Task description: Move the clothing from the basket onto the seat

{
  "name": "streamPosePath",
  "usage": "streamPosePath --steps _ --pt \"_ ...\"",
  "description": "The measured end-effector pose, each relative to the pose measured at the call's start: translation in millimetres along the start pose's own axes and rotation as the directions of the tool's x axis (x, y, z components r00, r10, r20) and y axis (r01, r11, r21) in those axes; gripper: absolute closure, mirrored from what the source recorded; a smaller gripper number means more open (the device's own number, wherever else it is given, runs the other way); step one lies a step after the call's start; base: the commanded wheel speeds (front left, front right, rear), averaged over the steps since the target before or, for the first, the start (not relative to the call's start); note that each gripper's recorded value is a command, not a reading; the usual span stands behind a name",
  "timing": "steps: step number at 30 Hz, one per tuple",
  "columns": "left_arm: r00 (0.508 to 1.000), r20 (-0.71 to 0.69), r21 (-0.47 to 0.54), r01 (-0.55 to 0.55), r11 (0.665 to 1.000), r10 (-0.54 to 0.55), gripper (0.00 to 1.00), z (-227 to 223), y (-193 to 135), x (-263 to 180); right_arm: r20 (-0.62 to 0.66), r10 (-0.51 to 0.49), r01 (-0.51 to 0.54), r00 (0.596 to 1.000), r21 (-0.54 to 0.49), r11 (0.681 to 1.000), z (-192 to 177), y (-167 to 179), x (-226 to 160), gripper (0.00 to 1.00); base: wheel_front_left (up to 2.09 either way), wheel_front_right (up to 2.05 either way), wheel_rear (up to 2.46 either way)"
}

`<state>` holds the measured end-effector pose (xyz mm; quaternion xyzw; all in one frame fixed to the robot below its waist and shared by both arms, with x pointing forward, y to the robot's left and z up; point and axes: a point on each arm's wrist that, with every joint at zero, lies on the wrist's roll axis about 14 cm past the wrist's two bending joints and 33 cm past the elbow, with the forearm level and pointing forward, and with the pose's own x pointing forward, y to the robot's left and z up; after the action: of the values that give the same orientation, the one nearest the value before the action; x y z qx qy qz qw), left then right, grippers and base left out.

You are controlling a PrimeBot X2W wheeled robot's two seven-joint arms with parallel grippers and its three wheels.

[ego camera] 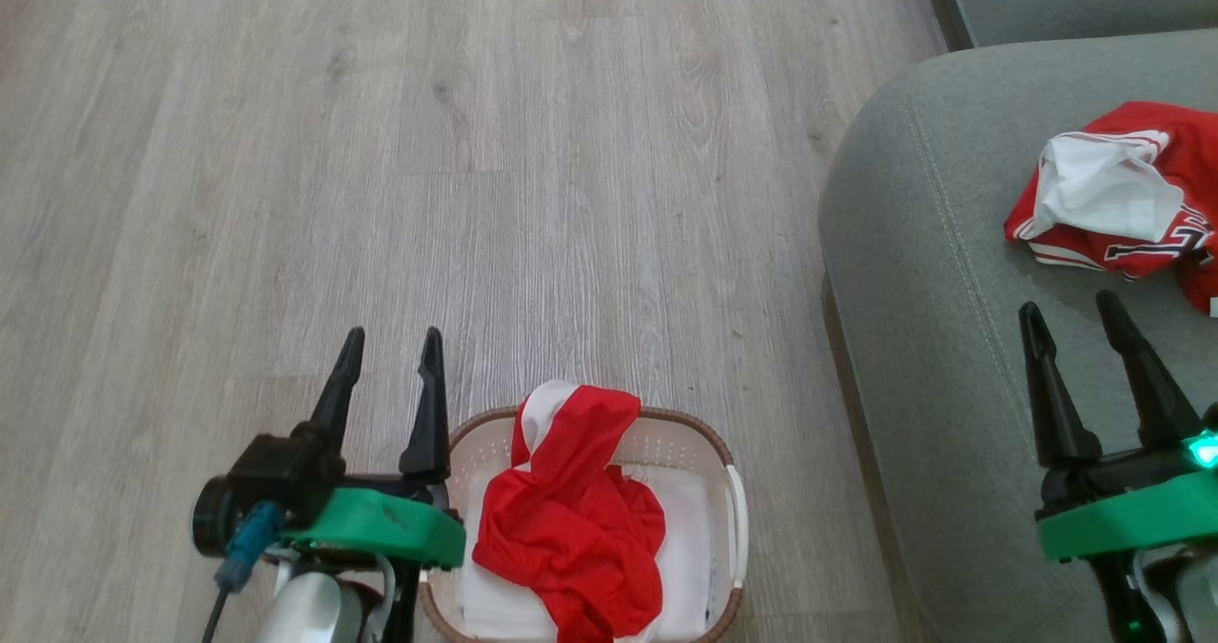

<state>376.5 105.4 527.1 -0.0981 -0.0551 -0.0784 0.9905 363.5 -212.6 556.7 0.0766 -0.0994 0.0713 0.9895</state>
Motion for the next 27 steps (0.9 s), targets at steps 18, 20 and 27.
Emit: streamPosePath --steps 18,20,27 --pt "0.998 -0.065 -0.007 0.003 1.000 -0.003 0.00 -24.3 0.1 6.1 -0.039 -0.019 0.019 0.999 0.002 1.000 -12.9 -7.5 1.9 0.00 0.00 0.00 0.00" --pt "0.997 -0.081 -0.011 0.011 1.000 -0.012 0.00 -30.1 -2.5 8.9 -0.046 -0.022 0.022 0.999 -0.001 1.000 -14.7 -10.8 3.2 0.00 0.00 0.00 0.00" --pt "0.989 -0.137 -0.027 0.047 0.999 -0.050 0.00 -53.2 -17.5 29.0 -0.025 -0.025 0.024 0.999 -0.017 1.000 -8.9 -22.9 23.0 0.00 0.00 0.00 0.00"
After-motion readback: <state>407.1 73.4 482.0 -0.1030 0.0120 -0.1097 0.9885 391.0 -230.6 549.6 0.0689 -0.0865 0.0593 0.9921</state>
